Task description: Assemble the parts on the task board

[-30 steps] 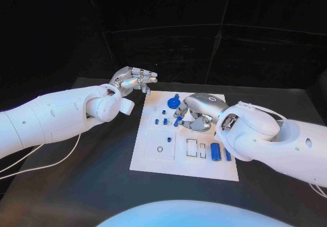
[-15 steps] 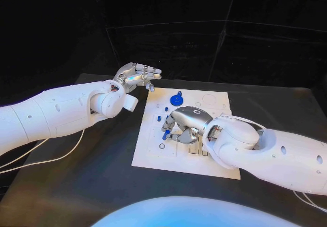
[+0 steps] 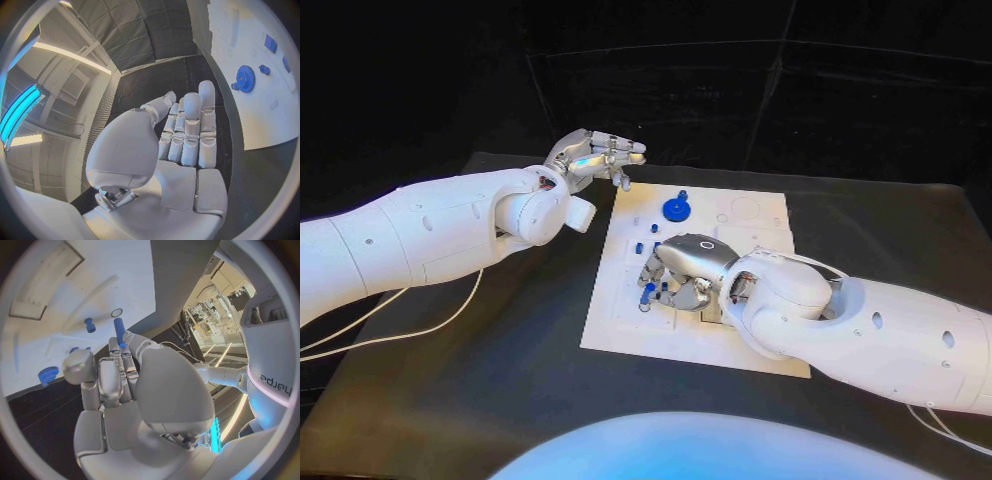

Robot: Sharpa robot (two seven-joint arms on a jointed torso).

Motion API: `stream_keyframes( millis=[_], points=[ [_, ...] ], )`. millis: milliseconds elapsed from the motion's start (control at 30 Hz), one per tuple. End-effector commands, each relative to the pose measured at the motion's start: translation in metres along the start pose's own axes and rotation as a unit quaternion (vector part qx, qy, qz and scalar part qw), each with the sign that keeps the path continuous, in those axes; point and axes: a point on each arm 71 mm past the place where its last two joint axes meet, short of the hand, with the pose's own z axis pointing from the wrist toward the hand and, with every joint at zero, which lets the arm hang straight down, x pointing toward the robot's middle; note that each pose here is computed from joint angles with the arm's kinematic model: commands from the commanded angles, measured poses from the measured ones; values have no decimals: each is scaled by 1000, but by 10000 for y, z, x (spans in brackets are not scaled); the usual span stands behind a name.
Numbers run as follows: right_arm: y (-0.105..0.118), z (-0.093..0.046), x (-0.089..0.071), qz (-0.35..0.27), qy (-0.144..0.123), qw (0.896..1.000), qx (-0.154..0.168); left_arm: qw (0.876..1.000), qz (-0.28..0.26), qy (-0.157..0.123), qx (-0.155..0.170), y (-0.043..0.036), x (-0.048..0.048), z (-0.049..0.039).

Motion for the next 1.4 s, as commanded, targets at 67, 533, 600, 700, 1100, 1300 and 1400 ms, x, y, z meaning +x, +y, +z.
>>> stream_keyframes(
  millis=[67,533,600,700,1100,1300,1400],
  points=[
    [12,13,17,-10,7,1000,-8,1000,-3,4,4,-16,10,8],
    [-4,39,68,-15,20,1000,-4,1000,-3,4,4,-16,11,7],
    [-10,41,74,-17,23,1000,-2,1000,-3,4,4,-16,10,6],
    [-14,45,86,-19,28,999,0,1000,-3,4,4,-16,8,5],
    [-32,63,118,-31,36,999,10,1000,-3,4,4,-16,5,1],
    [-5,80,126,-32,36,999,7,1000,-3,3,4,-16,5,1],
    [10,83,129,-32,36,999,4,1000,-3,3,4,-16,5,1]
  ],
)
